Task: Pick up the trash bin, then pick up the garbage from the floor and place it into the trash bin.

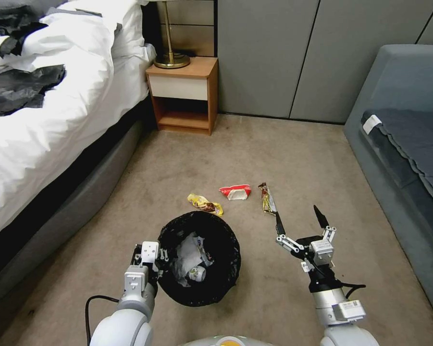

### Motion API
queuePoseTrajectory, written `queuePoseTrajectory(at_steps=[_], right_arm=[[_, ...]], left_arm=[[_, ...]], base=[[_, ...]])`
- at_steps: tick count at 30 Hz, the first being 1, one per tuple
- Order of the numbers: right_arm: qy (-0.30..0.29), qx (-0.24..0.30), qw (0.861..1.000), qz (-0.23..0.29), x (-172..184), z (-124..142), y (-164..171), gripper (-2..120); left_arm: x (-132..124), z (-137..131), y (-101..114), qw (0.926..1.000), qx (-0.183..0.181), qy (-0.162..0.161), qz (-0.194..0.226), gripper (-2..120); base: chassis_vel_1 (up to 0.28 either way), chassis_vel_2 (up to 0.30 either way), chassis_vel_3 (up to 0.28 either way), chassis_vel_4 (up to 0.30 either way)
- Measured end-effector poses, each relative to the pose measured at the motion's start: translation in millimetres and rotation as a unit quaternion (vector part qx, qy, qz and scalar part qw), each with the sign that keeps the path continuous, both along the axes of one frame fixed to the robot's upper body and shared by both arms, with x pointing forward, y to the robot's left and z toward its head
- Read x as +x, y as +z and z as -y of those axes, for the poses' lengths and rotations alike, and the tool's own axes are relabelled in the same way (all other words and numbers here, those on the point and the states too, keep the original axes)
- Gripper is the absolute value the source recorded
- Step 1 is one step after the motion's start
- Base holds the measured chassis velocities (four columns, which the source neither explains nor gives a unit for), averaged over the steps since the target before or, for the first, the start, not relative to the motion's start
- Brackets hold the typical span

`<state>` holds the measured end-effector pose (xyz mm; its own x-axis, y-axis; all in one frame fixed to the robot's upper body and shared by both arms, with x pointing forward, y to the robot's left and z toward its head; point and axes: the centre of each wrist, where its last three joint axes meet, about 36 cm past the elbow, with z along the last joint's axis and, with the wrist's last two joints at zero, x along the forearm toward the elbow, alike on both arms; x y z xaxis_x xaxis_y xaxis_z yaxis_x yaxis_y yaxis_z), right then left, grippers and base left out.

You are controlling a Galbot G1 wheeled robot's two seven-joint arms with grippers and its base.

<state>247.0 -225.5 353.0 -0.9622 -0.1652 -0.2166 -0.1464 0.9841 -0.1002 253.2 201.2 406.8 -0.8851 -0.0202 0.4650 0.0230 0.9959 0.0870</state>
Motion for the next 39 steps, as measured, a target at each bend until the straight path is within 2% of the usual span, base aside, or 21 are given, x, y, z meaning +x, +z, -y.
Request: queuePoseTrajectory(at_steps=[30,39], right_arm=[[0.007,0.001,1.0,0.008,2.8,-1.5,-2.1,97],[0.013,0.001,1.0,0.021,9.4,-1.6,-1.7,97]], left_arm=[[-1.2,0.6,2.3,1.0,0.001,0.003,0.002,0],[-1.9,0.8,1.1,1.0,0.002,0.003,-0.001,0]], base=[[-0.143,0.147,0.147,-0.143],[-0.045,0.047,0.047,-0.043]])
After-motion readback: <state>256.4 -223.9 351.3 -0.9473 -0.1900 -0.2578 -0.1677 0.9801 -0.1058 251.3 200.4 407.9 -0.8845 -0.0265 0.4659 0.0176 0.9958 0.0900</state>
